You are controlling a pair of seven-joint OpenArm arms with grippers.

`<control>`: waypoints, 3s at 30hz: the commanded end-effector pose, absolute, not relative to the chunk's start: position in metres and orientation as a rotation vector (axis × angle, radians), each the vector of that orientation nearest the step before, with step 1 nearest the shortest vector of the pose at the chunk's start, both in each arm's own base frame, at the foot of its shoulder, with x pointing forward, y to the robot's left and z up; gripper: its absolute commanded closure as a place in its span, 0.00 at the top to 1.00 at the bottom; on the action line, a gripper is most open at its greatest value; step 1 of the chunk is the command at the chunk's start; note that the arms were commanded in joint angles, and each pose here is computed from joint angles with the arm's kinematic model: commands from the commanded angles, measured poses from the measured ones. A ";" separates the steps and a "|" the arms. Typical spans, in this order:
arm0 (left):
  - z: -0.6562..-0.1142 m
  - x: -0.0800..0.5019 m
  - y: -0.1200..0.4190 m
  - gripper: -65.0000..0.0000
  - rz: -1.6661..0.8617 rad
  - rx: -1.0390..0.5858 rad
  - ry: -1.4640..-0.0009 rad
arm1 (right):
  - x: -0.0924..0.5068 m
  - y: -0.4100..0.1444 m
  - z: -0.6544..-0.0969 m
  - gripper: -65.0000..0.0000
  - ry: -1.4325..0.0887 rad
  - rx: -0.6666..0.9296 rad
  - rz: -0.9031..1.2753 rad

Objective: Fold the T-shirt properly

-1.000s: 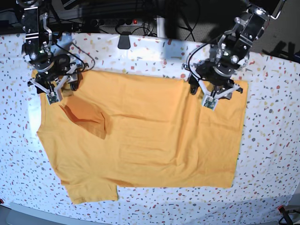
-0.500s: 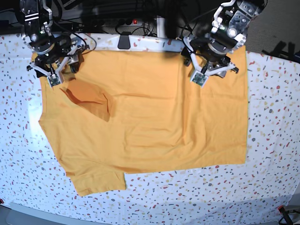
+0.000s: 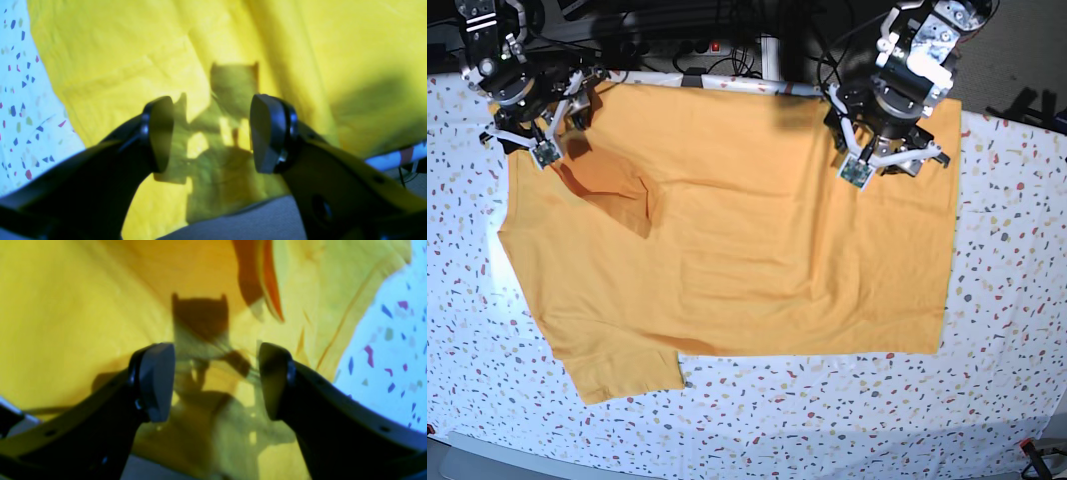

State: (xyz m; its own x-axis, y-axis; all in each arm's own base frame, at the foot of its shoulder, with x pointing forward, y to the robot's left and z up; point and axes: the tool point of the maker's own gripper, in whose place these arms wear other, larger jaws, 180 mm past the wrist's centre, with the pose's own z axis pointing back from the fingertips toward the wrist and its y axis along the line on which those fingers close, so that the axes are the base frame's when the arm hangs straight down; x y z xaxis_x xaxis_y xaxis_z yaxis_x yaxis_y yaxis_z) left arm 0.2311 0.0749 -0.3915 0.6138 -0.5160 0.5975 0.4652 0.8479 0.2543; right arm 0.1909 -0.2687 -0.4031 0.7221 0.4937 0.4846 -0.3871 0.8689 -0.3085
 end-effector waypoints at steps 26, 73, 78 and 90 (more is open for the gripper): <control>-0.448 0.219 0.119 0.55 -0.631 0.258 -0.569 | 0.201 -0.318 -0.374 0.59 -0.619 -0.320 0.421; -0.422 0.232 0.145 0.55 -0.583 0.454 -0.601 | 0.192 -0.207 -0.369 0.59 -0.695 0.174 0.414; -0.419 0.238 0.141 0.55 -0.593 0.444 -0.641 | 0.177 -0.234 -0.407 0.59 -0.610 0.132 0.353; -0.415 0.243 0.136 0.55 -0.604 0.434 -0.682 | 0.188 -0.254 -0.413 0.59 -0.575 0.052 0.354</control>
